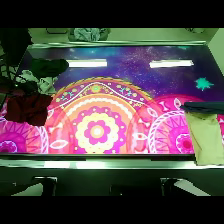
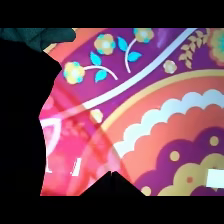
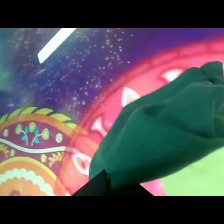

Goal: Fold the shirts.

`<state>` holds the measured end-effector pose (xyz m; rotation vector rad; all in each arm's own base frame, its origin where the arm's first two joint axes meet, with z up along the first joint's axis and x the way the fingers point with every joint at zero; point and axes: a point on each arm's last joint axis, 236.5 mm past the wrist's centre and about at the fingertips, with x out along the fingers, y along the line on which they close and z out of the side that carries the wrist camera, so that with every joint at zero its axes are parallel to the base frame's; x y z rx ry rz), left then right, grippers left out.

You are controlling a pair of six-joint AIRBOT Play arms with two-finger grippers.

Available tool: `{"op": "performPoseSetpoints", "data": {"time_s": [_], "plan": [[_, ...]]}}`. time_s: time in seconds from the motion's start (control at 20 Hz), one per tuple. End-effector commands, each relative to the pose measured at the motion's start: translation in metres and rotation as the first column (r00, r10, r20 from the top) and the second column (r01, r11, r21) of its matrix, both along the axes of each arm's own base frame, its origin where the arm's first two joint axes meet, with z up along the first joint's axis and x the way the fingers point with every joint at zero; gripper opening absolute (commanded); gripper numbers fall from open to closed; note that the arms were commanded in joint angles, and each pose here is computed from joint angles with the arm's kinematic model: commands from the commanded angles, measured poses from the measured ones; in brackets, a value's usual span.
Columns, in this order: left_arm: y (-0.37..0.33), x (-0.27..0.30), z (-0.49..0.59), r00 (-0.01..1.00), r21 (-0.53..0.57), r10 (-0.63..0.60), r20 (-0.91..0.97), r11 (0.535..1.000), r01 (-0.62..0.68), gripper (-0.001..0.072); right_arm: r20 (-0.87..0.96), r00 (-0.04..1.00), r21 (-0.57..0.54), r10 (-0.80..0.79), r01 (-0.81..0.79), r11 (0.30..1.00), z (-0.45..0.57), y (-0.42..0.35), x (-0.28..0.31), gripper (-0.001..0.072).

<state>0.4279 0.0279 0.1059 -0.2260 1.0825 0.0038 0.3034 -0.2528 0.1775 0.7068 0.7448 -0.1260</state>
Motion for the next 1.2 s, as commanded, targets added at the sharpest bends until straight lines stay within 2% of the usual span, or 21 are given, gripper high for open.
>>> {"op": "performPoseSetpoints", "data": {"time_s": [0.0,0.1,0.4,0.6,0.65,0.7,0.75,0.85,0.9,1.0,1.1,1.15], "plan": [[0.0,-0.002,0.002,1.0,0.002,-0.005,0.001,1.0,0.005,0.0028,-0.182,0.981,-0.042,-0.06,0.054,0.998,-0.024,-0.017,-0.05,0.0044],[-0.001,-0.003,0.004,1.0,0.002,-0.005,0.005,1.0,0.005,0.0028,-0.318,0.945,-0.061,-0.078,0.061,0.996,-0.05,-0.02,-0.075,0.0045],[-0.003,-0.004,0.01,1.0,-0.005,-0.006,0.018,1.0,0.006,0.0028,-0.588,0.8,0.023,-0.122,0.167,0.986,-0.165,0.022,-0.147,0.0045],[-0.013,-0.003,0.014,0.999,-0.046,-0.013,0.029,0.999,0.015,0.0028,-0.649,0.748,0.033,-0.138,0.21,0.977,-0.208,0.038,-0.168,0.0051],[-0.015,-0.003,0.014,0.999,-0.058,-0.015,0.031,0.998,0.017,0.0028,-0.647,0.748,0.025,-0.15,0.218,0.976,-0.209,0.035,-0.168,0.0223],[-0.017,-0.003,0.015,0.999,-0.065,-0.016,0.034,0.998,0.018,0.0029,-0.633,0.759,-0.002,-0.15,0.193,0.981,-0.205,0.03,-0.165,0.0651],[-0.018,-0.003,0.018,0.999,-0.071,-0.018,0.04,0.997,0.02,0.0029,-0.608,0.781,-0.057,-0.141,0.134,0.989,-0.197,0.018,-0.161,0.0697],[-0.028,0.003,0.04,0.995,-0.105,-0.024,0.098,0.994,0.035,0.0029,-0.556,0.807,-0.208,-0.198,0.096,0.973,-0.154,-0.018,-0.153,0.0702],[-0.032,0.009,0.06,0.989,-0.12,-0.028,0.148,0.992,0.047,0.0029,-0.486,0.837,-0.321,-0.252,0.097,0.942,-0.119,-0.045,-0.141,0.0702],[-0.034,0.025,0.115,0.954,-0.11,-0.026,0.299,0.992,0.061,0.0028,-0.259,0.923,-0.604,-0.285,0.076,0.794,-0.015,-0.089,-0.092,0.0701],[-0.029,0.041,0.166,0.892,-0.029,-0.021,0.451,0.999,0.038,0.0026,-0.07,0.984,-0.82,-0.165,0.038,0.571,0.091,-0.081,-0.027,0.07],[-0.024,0.047,0.176,0.877,0.041,-0.014,0.481,0.999,-0.007,0.0025,-0.004,0.998,-0.863,-0.063,0.028,0.504,0.126,-0.053,0.01,0.07]]}}
